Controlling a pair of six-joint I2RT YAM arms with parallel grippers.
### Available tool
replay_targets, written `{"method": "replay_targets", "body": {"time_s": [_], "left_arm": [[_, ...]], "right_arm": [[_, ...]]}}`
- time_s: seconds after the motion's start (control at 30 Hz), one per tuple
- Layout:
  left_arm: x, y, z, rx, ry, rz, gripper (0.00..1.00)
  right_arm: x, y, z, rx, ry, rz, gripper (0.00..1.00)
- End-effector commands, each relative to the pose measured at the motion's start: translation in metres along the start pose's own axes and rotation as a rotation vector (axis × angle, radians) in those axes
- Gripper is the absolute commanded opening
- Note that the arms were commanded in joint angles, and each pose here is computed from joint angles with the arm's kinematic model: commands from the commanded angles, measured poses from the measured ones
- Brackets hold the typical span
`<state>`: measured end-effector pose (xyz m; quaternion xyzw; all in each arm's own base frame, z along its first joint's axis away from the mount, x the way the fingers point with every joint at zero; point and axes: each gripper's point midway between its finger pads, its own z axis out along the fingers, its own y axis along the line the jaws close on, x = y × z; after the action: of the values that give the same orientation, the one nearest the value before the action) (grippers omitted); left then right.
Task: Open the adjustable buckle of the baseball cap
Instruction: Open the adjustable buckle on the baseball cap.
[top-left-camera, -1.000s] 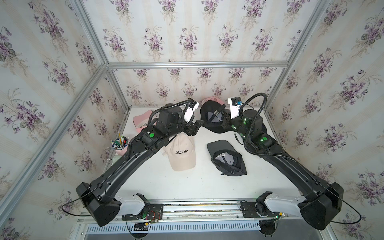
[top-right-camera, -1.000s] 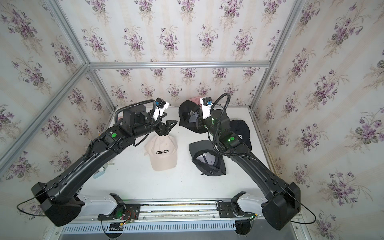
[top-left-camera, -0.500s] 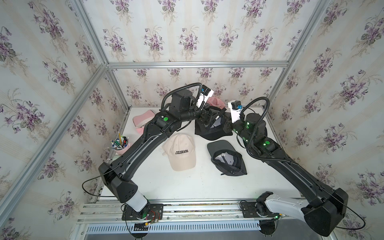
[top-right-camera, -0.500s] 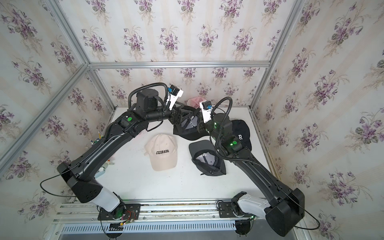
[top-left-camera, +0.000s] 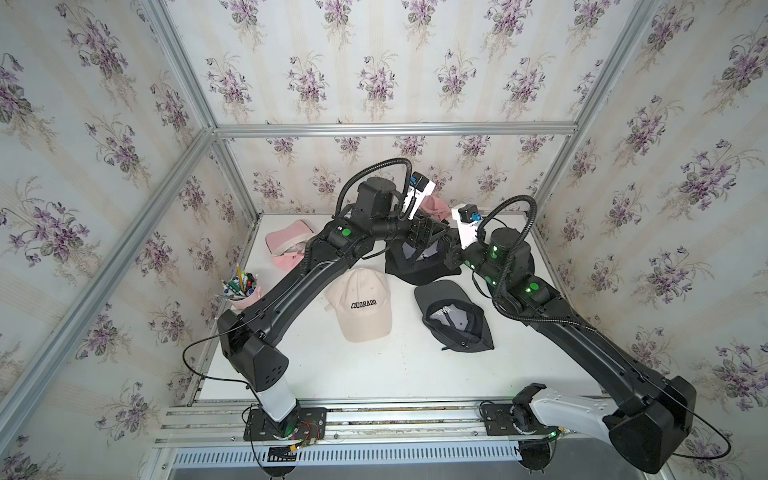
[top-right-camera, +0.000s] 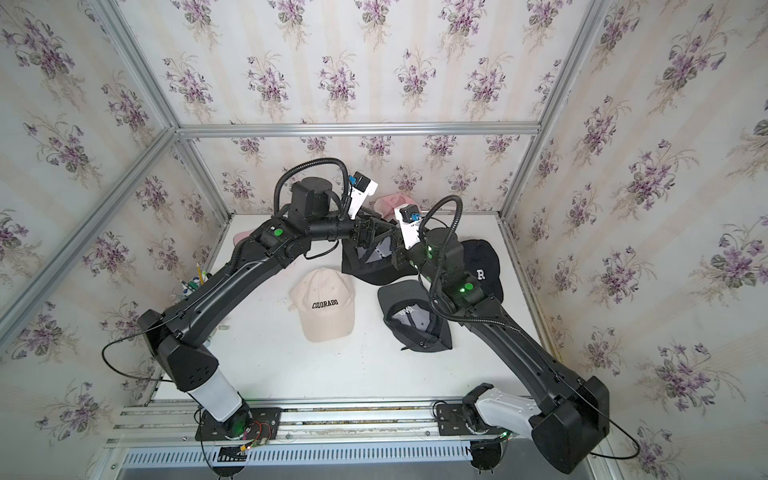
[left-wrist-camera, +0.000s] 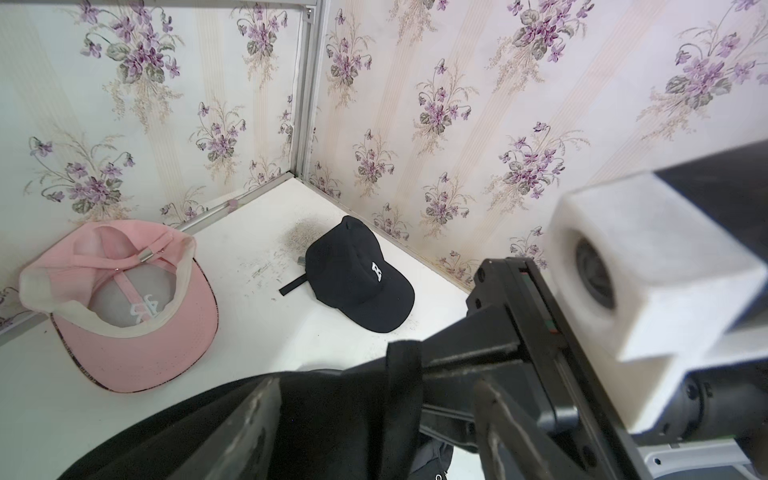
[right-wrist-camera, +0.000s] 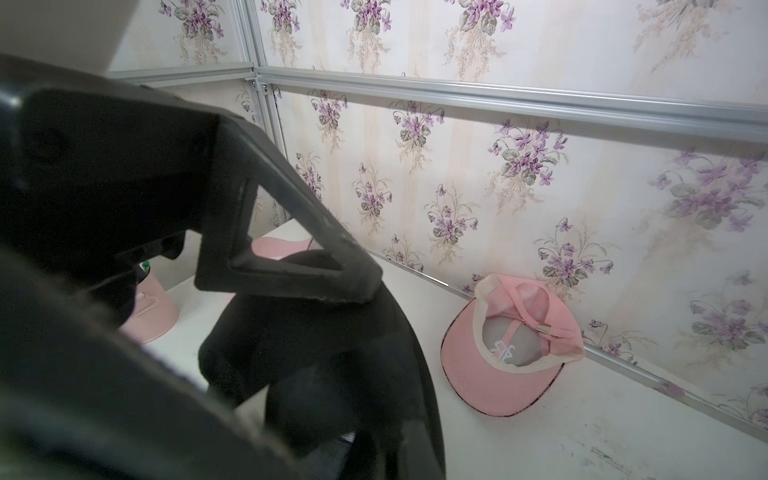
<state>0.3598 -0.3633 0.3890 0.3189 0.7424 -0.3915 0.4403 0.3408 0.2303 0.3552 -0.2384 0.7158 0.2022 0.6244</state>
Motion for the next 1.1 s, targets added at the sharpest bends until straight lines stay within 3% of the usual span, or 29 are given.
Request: {"method": "replay_targets", "body": {"time_s": [0.0,0.23,0.43,0.8,1.07], "left_arm": [[-0.010,-0.008,0.001,0.045,-0.044,-0.007,0.73],[-0.007,-0.015,0.004,0.089,-0.039,-0.005,0.64],[0.004,-0.012,0.009,0.085,-0.001,-0.008,0.45],[-0.011,-0.020,-0.005,0.086,-0.054,0.038,0.12],[-0.007,-0.022,-0.010,0.084,-0.045,0.049,0.01]], "right_arm": [[-0.006,0.005,0.001,-0.025,-0.027,-0.016,0.00],[-0.004,0.007,0.003,-0.036,-0.022,-0.008,0.00],[-0.003,0.007,0.001,-0.033,-0.028,0.000,0.00],[0.007,0.005,0.005,-0.023,-0.008,0.036,0.00],[0.002,0.003,0.007,-0.018,-0.022,0.058,0.00]]}}
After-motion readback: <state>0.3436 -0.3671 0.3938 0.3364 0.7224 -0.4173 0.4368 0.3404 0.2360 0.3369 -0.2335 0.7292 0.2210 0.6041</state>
